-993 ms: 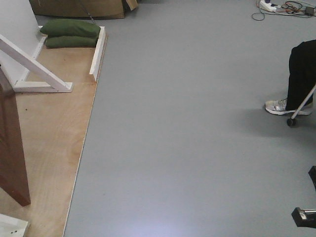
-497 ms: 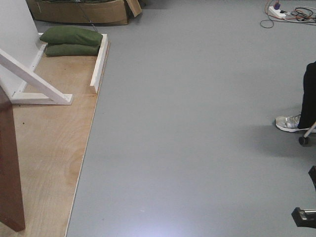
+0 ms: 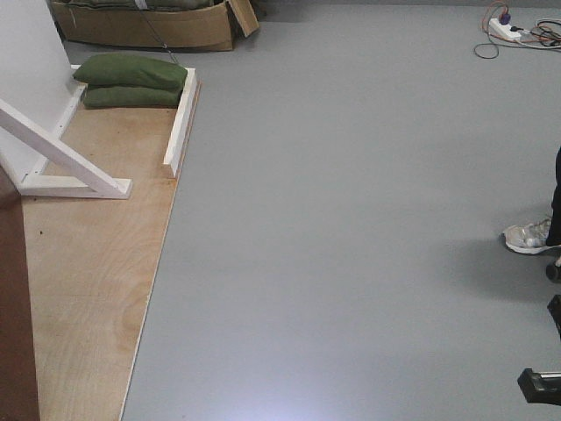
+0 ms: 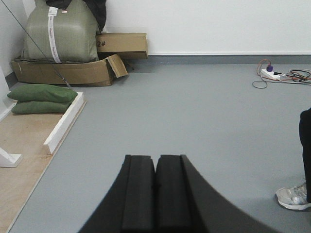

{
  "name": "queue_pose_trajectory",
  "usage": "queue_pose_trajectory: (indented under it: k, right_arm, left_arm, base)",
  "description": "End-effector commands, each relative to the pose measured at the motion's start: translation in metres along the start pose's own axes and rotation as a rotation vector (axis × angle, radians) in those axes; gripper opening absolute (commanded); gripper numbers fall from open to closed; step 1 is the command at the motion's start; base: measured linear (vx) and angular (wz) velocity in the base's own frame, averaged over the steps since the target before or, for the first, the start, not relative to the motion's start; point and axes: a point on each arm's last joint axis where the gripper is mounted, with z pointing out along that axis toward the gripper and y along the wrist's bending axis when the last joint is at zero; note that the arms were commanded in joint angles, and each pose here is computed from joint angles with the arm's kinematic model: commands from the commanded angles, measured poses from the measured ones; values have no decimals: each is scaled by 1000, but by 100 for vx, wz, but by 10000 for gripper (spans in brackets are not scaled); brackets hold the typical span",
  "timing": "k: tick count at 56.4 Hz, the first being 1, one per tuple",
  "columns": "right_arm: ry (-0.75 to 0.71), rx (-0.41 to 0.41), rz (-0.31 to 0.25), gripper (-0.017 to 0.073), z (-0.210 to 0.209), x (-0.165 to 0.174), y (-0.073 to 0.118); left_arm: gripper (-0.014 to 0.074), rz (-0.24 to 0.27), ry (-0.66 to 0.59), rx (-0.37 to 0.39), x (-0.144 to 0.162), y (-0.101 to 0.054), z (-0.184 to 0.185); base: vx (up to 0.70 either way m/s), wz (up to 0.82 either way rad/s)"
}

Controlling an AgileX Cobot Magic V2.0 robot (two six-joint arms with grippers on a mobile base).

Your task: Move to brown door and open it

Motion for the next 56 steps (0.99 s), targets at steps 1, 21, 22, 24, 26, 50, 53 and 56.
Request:
queue_pose_trajectory:
  k: [1,21,22,24,26,50,53,56]
  right_arm:
    - [-87,6,-6,0,-1,-6,0]
    - [-87,6,-6,0,-1,-6,0]
    - [-87,6,-6,0,-1,-6,0]
    - [-87,6,-6,0,-1,-6,0]
    - [-87,6,-6,0,-1,-6,0]
    - [-87,6,-6,0,-1,-6,0]
    - [-87,6,-6,0,-1,-6,0]
    - [-87,6,-6,0,-1,-6,0]
  left_arm:
    - [-3,-4,-102,25,-13,-2,-2]
    - [-3,-4,-102,25,-13,-2,-2]
    - [-3,-4,-102,25,-13,-2,-2]
    - [-3,-4,-102,25,-13,-2,-2]
    - [-3,-4,-102,25,-13,-2,-2]
    - [-3,-4,-102,25,-13,-2,-2]
    - [-3,5,-104,24,-13,-2,-3]
    - [-3,20,-101,23,-13,-2,-2]
  base:
    - [11,4]
    - [9,2]
    - [6,0]
    - [6,0]
    - [5,0]
    - [2,0]
    - [0,0]
    - [0,0]
